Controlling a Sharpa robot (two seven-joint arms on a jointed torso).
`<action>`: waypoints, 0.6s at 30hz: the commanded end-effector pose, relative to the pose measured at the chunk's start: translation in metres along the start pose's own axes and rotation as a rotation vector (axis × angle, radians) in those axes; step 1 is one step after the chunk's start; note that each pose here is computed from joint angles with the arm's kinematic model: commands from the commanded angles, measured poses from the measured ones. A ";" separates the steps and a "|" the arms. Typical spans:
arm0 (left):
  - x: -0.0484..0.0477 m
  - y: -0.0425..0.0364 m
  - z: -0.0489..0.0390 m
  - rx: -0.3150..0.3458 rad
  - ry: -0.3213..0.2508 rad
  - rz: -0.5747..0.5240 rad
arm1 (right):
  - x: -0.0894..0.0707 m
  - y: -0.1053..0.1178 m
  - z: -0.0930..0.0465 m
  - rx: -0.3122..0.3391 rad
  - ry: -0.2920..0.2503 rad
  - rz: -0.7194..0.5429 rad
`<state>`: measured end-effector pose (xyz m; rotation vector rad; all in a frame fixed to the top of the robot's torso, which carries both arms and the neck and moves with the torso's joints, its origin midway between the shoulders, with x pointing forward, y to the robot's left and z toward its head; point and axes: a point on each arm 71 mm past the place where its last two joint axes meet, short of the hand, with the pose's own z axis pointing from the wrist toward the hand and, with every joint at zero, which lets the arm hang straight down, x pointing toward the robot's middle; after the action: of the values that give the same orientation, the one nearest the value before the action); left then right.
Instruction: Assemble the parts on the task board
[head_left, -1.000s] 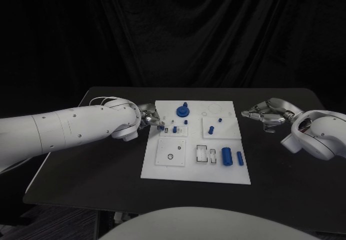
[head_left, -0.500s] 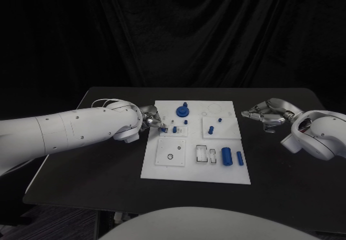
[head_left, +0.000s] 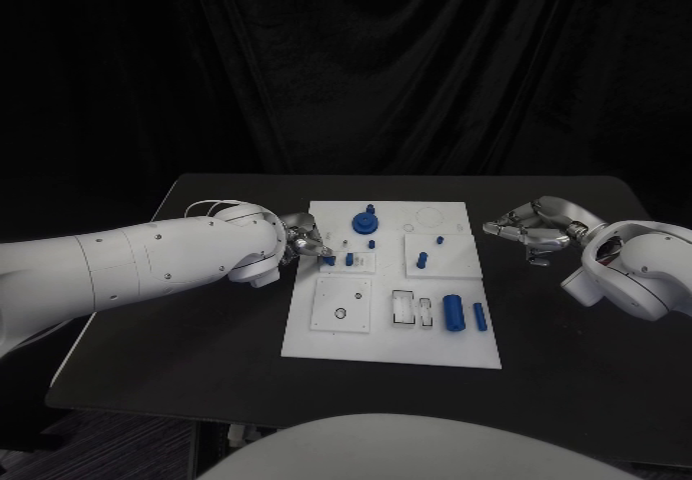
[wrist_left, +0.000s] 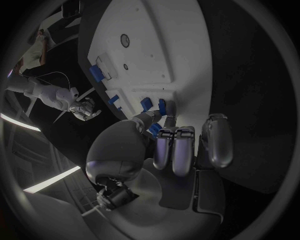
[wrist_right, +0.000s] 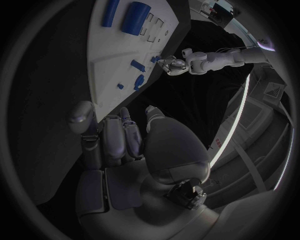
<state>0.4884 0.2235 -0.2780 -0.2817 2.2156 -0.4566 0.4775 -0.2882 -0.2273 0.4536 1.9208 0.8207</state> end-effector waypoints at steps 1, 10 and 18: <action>0.0052 -0.0001 0.0010 0.012 0.013 -0.004 | 0.001 -0.001 0.000 0.008 0.005 -0.002; 0.0109 0.0002 0.0015 0.011 0.028 -0.004 | 0.002 -0.002 0.000 0.013 0.008 -0.002; 0.0133 0.0000 0.0007 0.013 0.036 -0.004 | 0.002 -0.003 0.000 0.016 0.011 -0.002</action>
<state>0.4866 0.2232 -0.2803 -0.2884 2.2095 -0.4647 0.4773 -0.2884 -0.2283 0.4547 1.9234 0.8192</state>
